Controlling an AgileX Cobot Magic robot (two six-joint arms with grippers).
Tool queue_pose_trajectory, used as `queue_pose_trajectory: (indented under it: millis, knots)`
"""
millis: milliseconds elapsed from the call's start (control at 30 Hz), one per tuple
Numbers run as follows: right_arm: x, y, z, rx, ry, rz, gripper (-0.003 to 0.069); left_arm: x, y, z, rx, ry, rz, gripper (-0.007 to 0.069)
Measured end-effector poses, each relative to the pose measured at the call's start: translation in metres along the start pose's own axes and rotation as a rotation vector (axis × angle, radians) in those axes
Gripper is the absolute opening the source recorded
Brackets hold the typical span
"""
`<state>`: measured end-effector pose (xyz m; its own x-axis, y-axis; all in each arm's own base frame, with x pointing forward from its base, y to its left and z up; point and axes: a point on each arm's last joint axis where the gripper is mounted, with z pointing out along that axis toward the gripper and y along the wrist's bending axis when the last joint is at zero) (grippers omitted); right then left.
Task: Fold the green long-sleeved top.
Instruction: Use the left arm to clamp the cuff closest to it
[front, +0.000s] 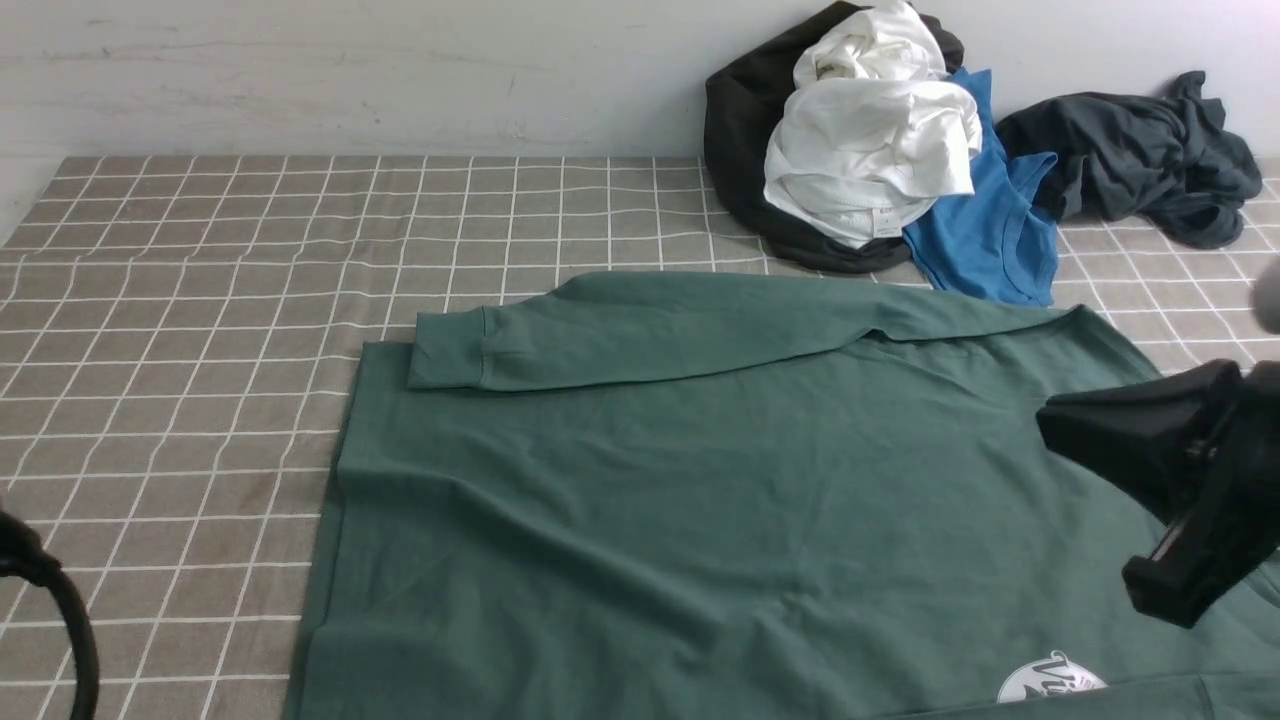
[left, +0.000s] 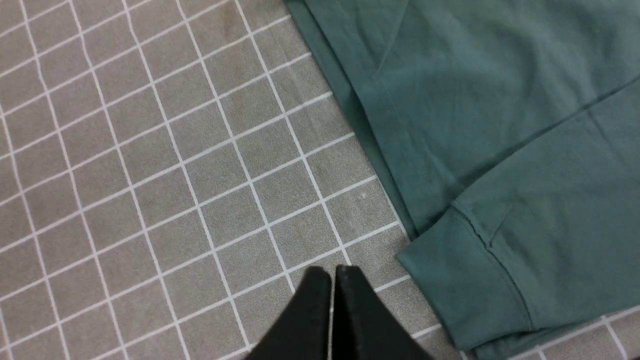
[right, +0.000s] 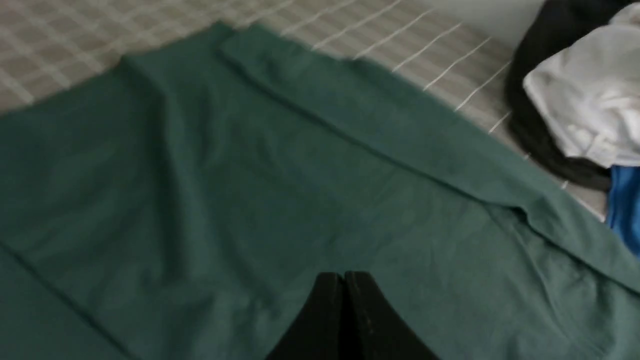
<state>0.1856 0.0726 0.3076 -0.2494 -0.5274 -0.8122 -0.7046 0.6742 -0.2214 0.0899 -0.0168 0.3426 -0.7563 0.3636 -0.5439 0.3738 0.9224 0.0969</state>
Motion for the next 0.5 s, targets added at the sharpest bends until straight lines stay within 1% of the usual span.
queue_pose_trajectory:
  millis: [33, 67, 100, 133, 200, 233, 267, 300, 367, 400, 467, 500]
  knots:
    - [-0.004, -0.005, 0.001, -0.001, 0.051, -0.030, -0.0014, -0.001, 0.000, 0.002, 0.005, 0.009, 0.002, -0.0007]
    - [-0.005, -0.006, 0.000, 0.003, 0.058, -0.035, -0.0014, -0.001, 0.000, 0.002, 0.005, 0.010, 0.002, -0.0007]
    - [-0.011, -0.016, -0.002, 0.038, 0.147, -0.052, -0.0014, -0.003, 0.001, 0.005, 0.009, 0.022, 0.003, -0.0007]
    - [-0.013, -0.022, -0.003, 0.070, 0.192, -0.044, -0.0014, -0.003, 0.001, 0.005, 0.010, 0.025, 0.003, -0.0007]
    - [-0.018, -0.040, -0.009, 0.203, 0.307, 0.031, -0.0014, -0.004, 0.001, 0.007, 0.011, 0.031, 0.003, -0.0007]
    - [-0.020, -0.043, -0.010, 0.222, 0.315, 0.039, -0.0014, -0.004, 0.001, 0.007, 0.011, 0.032, 0.003, -0.0007]
    - [-0.021, -0.054, -0.016, 0.323, 0.374, 0.083, -0.0014, -0.004, 0.001, 0.007, 0.012, 0.032, 0.003, -0.0007]
    - [-0.022, -0.062, -0.021, 0.413, 0.416, 0.174, -0.0014, -0.004, 0.001, 0.007, 0.013, 0.032, 0.000, -0.0007]
    - [-0.022, -0.069, -0.027, 0.506, 0.457, 0.259, -0.0014, -0.004, 0.001, 0.007, 0.017, 0.031, -0.011, -0.0007]
    - [-0.021, -0.068, -0.029, 0.518, 0.470, 0.303, -0.0014, -0.005, 0.000, 0.007, 0.021, 0.031, -0.018, -0.0007]
    - [-0.020, -0.062, -0.028, 0.495, 0.510, 0.341, -0.0014, -0.005, 0.000, 0.008, 0.029, 0.033, -0.031, -0.0007]
    - [-0.019, -0.051, -0.025, 0.426, 0.545, 0.352, -0.0014, -0.007, -0.001, 0.010, 0.044, 0.039, -0.042, -0.0007]
